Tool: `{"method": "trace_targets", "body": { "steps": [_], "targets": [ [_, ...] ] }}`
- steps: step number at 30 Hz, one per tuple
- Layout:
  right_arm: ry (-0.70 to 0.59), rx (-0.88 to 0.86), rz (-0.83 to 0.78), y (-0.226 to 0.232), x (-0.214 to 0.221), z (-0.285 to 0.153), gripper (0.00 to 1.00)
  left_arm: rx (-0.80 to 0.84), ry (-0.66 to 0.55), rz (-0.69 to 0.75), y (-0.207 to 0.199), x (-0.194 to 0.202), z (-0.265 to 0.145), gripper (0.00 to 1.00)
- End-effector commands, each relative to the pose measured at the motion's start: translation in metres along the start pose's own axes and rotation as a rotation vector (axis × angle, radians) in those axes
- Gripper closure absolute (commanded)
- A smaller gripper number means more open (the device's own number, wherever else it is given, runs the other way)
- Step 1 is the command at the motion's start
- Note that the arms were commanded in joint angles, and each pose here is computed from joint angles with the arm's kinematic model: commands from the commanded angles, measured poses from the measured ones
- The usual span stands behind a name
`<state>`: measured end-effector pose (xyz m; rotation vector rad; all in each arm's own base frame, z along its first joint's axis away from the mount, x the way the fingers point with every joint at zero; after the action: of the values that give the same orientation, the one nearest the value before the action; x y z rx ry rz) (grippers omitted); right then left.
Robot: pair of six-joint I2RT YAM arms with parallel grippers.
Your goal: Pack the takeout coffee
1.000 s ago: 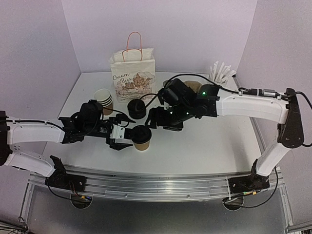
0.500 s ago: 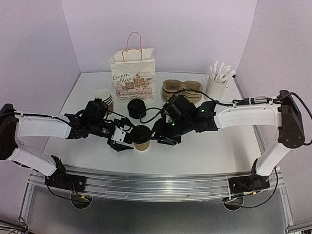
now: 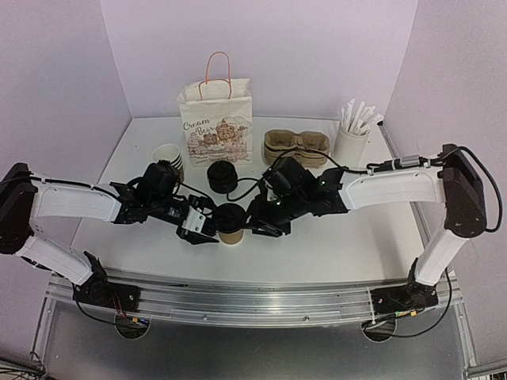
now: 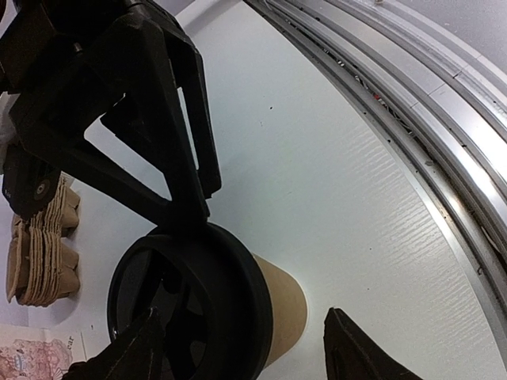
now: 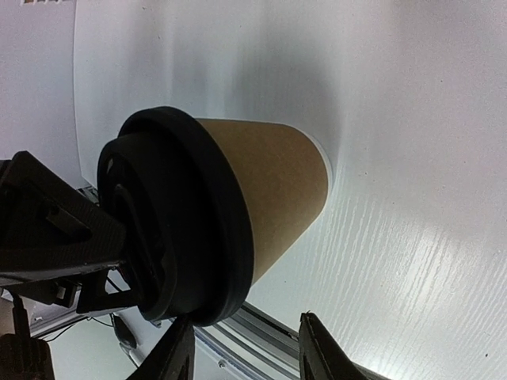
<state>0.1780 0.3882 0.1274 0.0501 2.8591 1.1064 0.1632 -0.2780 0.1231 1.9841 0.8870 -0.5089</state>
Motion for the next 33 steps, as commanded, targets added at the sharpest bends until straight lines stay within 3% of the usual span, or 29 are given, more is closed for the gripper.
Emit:
{"method": "trace_targets", "body": {
  "steps": [1,23,33],
  "targets": [
    [-0.01,0.003,0.012,-0.006,-0.006,0.006,0.59,0.039,-0.009,-0.033,-0.003,0.001,0.004,0.34],
    [-0.017,-0.011,0.047,0.0,-0.035,0.02,0.61,0.103,0.042,-0.158,-0.036,0.021,0.011,0.47],
    [-0.007,0.04,0.09,-0.019,-0.035,0.03,0.65,0.132,0.091,-0.224,-0.058,0.036,0.01,0.52]
  ]
}}
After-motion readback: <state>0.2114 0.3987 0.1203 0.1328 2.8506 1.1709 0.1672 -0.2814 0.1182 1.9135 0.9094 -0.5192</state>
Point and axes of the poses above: each gripper's point midway between its finger pads, its own z axis out along the fingers, its own y axis along the line the jaws close on, x = y × z, the point moved 5 cm from there along -z, back along the fingers, and after that the axes turned 2 degrees about z, right-handed, at the moved point
